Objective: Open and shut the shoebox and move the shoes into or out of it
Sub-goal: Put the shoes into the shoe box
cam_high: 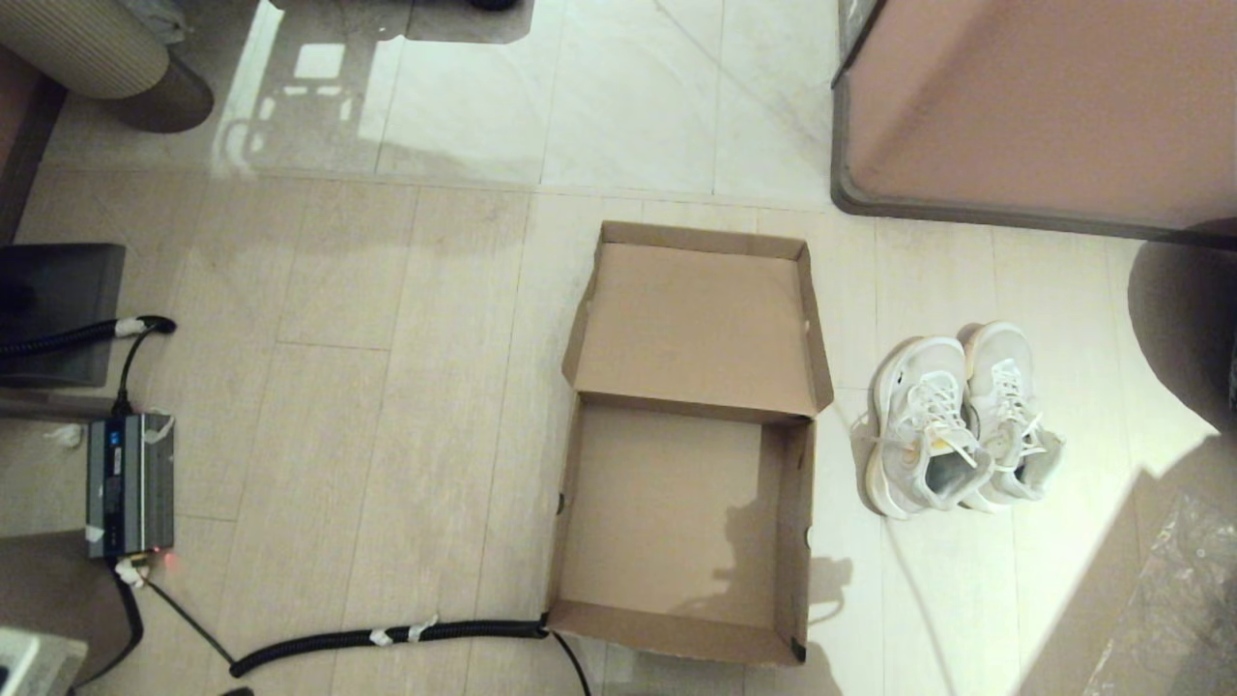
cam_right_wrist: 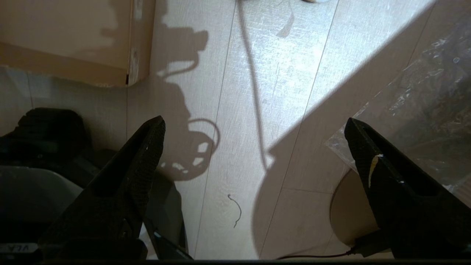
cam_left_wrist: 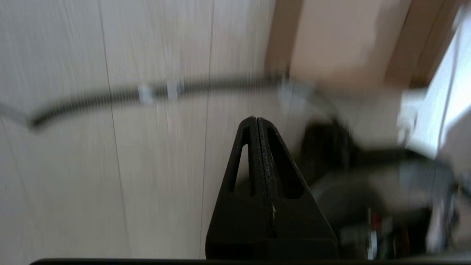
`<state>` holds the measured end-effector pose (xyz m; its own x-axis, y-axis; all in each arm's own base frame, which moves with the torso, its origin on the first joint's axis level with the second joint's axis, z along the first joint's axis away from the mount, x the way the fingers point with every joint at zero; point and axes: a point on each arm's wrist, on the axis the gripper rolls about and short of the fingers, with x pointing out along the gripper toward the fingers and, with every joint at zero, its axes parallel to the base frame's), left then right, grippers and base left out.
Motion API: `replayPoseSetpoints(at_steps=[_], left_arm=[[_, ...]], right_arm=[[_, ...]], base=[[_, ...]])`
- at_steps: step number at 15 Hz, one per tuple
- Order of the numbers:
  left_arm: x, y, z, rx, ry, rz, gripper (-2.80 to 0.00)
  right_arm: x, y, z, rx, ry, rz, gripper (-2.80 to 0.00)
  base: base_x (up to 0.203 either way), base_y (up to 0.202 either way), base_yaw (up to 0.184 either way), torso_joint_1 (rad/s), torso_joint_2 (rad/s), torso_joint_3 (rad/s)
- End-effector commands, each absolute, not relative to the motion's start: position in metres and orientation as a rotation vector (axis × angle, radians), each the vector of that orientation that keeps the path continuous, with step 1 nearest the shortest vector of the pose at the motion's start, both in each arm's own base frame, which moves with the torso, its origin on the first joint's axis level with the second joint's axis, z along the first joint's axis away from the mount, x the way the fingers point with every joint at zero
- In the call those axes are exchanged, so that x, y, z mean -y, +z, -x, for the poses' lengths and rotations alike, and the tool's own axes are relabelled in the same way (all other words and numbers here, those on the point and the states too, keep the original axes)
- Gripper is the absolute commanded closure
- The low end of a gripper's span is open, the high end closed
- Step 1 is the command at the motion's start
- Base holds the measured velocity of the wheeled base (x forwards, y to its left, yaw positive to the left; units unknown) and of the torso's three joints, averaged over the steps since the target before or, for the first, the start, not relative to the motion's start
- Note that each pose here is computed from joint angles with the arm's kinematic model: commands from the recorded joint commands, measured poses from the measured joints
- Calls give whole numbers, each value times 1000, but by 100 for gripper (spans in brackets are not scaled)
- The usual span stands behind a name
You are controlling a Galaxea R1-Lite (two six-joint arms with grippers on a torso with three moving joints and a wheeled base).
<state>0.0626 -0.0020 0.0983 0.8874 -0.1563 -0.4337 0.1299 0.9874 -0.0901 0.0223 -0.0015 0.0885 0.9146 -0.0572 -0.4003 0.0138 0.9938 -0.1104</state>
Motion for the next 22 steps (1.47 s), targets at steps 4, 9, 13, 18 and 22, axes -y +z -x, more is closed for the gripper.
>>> replayPoseSetpoints(at_steps=[4, 9, 13, 18, 22], left_arm=[[1, 83, -32, -569, -54, 40, 0], [0, 83, -19, -473, 8, 106, 0], [0, 82, -6, -340, -12, -51, 0], [1, 77, 12, -145, -24, -146, 0], [1, 75, 23, -8, -22, -152, 0]], right_arm=[[-2, 79, -17, -489, 133, 132, -280], [-1, 80, -1, -335, 154, 106, -280], [0, 80, 2, -289, 117, 33, -280], [0, 80, 2, -331, 29, 43, -280], [0, 78, 19, -121, 1, 52, -280]], base=[[0, 0, 0, 0, 0, 0], [0, 0, 0, 0, 0, 0], [0, 0, 0, 0, 0, 0], [0, 0, 0, 0, 0, 0], [0, 0, 0, 0, 0, 0]])
